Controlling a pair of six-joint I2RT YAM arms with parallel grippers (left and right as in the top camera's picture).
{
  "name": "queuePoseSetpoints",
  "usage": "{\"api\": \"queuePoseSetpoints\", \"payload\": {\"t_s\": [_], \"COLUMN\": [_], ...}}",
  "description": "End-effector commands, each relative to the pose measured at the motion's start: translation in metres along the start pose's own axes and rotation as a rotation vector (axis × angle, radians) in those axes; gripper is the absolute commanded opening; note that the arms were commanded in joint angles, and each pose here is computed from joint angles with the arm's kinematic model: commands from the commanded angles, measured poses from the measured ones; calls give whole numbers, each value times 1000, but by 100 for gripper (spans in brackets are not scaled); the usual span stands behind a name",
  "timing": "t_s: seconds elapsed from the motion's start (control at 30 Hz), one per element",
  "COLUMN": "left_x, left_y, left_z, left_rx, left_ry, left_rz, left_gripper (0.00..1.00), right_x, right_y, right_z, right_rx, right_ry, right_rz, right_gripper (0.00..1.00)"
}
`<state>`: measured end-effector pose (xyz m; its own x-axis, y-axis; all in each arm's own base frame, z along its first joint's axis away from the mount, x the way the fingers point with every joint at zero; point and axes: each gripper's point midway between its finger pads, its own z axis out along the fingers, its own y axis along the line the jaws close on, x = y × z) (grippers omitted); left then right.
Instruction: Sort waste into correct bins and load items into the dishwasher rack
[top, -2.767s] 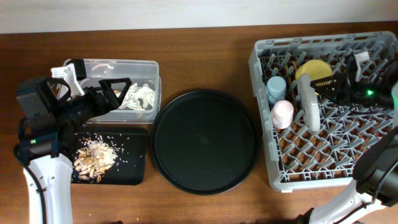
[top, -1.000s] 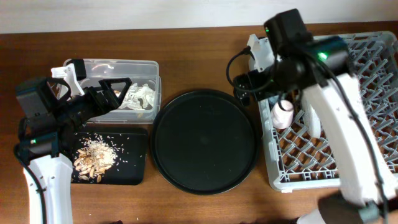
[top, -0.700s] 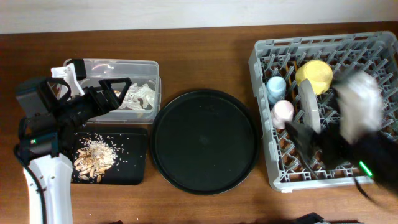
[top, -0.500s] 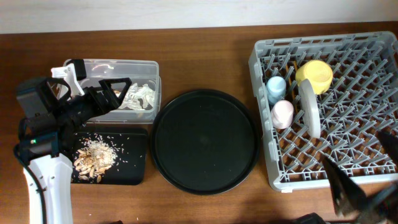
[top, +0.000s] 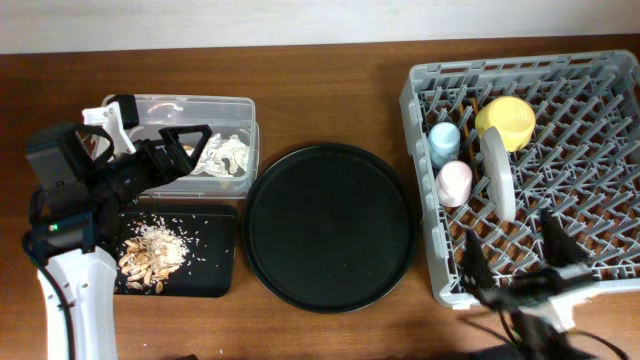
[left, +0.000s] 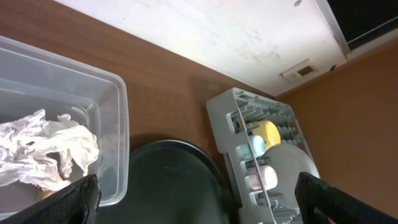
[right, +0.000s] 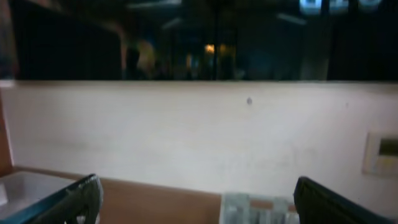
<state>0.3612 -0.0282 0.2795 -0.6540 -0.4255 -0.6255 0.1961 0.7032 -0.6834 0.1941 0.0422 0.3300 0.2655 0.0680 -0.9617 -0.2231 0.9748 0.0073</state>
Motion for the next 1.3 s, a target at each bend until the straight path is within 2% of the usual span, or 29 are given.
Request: {"api": "queuePoseSetpoints", "payload": {"t_s": [0.0, 0.13, 0.3, 0.47, 0.53, 1.27], "left_x": [-6, -6, -6, -6, -6, -6], "left_y": [-7, -7, -7, -7, -7, -7], "left_z": [-5, -5, -5, -5, -5, -5], "left_rx": [13, 13, 13, 13, 13, 13], "left_ry": [-16, -16, -16, -16, -16, -16], "left_rz": [13, 13, 13, 13, 13, 13], "left_gripper": [99, 99, 99, 99, 99, 99], "right_x": [51, 106, 135, 181, 179, 179], "right_y": [-7, -14, -19, -20, -19, -19], "right_z": [9, 12, 9, -3, -3, -3], "right_rx": [26, 50, 75, 74, 60, 60], "right_ry": [40, 89, 162, 358, 352, 352], "right_rz": [86, 84, 83, 10, -49, -51], "right_gripper": [99, 99, 99, 99, 99, 99]}}
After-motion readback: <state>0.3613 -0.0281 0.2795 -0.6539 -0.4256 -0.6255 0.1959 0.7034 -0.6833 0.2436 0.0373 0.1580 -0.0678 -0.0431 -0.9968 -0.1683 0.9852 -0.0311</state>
